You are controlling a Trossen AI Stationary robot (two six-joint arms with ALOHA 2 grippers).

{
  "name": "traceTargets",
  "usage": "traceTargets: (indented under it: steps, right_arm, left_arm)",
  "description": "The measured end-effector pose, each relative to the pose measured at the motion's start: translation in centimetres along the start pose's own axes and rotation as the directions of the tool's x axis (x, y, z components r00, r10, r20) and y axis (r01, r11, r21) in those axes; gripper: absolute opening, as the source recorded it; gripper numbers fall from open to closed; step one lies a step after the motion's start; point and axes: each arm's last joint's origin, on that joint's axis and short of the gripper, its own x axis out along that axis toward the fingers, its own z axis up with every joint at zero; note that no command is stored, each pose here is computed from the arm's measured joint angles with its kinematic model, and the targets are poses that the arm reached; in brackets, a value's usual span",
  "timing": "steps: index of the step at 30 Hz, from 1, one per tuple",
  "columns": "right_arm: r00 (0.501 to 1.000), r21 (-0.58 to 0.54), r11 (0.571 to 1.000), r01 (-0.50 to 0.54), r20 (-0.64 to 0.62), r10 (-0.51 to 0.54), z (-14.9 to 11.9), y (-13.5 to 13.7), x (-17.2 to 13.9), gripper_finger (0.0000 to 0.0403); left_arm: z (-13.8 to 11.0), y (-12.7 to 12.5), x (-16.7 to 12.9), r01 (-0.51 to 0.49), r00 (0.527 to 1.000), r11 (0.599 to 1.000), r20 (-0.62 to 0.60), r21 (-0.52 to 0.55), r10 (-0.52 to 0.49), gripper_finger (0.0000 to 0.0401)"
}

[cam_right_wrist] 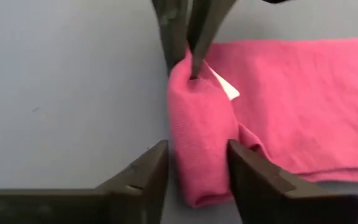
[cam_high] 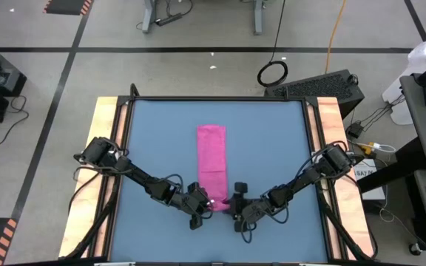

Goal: Roll towel into tight, uniform cylinder
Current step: Roll the pink towel

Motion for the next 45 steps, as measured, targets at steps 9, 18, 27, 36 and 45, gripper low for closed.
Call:
traceTargets:
  steps: [9, 18, 27, 36, 45]
  right_arm:
    - [0.999, 0.151, 0.988, 0.025, -0.035, -0.02, -0.3, -0.2, 0.0, 0.0008]
    - [0.995, 0.357, 0.934, 0.007, -0.094, 0.028, -0.3, -1.0, 0.3, 0.0012]
    - [0.989, 0.461, 0.887, -0.031, -0.116, 0.095, 0.0, -1.8, 0.8, 0.001]
    - [0.987, 0.474, 0.88, -0.039, -0.122, 0.109, 0.0, -2.0, 0.9, 0.001]
    - [0.985, 0.422, 0.904, -0.062, -0.118, 0.123, 0.1, -1.9, 0.8, 0.0011]
  left_arm:
    - [-0.2, -0.7, -0.2, -0.034, 0.998, 0.997, 0.051, 0.069, 0.03, 0.0053]
    - [0.2, -3.5, -3.3, -0.185, 0.963, 0.952, 0.241, 0.244, 0.125, 0.0158]
    - [-3.0, -6.5, -2.6, -0.316, 0.917, 0.835, 0.369, 0.449, 0.149, 0.0221]
    - [-3.5, -4.6, -0.4, -0.359, 0.916, 0.821, 0.336, 0.443, 0.219, 0.0205]
    - [-2.0, -2.0, 0.5, -0.268, 0.956, 0.902, 0.21, 0.338, 0.205, 0.0041]
